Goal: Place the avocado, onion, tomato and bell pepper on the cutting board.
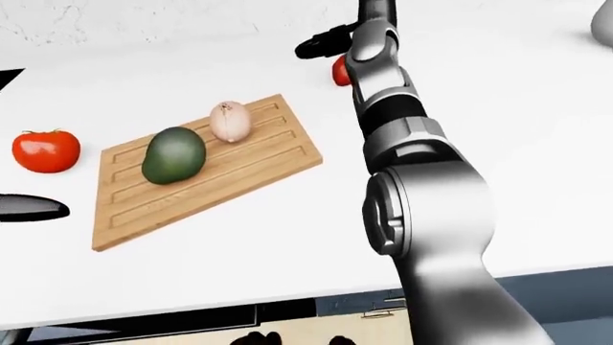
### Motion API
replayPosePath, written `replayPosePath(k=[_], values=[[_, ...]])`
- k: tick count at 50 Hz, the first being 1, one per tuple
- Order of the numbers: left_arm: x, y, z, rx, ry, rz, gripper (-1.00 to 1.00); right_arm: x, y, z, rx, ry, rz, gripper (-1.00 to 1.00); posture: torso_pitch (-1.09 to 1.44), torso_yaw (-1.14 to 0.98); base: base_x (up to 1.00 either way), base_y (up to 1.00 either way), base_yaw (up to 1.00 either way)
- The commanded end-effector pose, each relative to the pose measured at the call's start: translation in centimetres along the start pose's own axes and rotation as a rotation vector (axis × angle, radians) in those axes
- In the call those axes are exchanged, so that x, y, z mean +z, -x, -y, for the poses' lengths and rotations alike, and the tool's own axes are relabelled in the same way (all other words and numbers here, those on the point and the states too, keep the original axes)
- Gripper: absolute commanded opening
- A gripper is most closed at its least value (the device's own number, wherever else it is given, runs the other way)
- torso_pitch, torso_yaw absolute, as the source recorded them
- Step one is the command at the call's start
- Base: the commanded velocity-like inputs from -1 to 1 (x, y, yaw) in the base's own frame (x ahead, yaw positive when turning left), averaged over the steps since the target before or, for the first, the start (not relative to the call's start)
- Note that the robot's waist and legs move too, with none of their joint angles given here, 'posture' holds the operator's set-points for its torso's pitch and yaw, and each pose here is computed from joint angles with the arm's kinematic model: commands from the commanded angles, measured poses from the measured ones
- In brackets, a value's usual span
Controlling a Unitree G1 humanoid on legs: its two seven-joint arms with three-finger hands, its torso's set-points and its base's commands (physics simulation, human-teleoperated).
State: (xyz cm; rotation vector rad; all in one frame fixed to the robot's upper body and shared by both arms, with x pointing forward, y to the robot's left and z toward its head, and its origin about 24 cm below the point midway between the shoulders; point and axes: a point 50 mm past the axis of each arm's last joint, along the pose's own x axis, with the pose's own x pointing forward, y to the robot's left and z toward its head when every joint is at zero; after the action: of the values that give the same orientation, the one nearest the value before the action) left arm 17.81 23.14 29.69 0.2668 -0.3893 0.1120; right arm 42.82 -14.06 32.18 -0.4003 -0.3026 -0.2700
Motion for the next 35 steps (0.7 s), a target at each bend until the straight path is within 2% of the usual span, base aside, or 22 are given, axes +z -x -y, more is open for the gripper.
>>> replayPosePath(k=[1, 11, 28, 35], values=[[0.9, 0.2, -0.4, 0.031, -0.009, 0.062, 1.00, 3.6, -0.4, 1.2, -0.033, -0.029, 0.113, 1.00, 0.29, 0.00, 0.00, 0.00, 0.00], [0.8, 0.1, -0.2, 0.031, -0.006, 0.060, 1.00, 5.4, -0.5, 1.8, -0.028, -0.022, 0.137, 1.00, 0.39, 0.00, 0.00, 0.00, 0.00], [0.3, -0.4, -0.1, 0.042, -0.014, 0.042, 1.00, 4.8, -0.6, 1.8, -0.005, -0.013, 0.065, 1.00, 0.51, 0.00, 0.00, 0.00, 0.00], [0.3, -0.1, -0.3, 0.046, -0.013, 0.043, 1.00, 5.0, -0.6, 1.7, 0.007, -0.009, 0.063, 1.00, 0.52, 0.00, 0.00, 0.00, 0.00]])
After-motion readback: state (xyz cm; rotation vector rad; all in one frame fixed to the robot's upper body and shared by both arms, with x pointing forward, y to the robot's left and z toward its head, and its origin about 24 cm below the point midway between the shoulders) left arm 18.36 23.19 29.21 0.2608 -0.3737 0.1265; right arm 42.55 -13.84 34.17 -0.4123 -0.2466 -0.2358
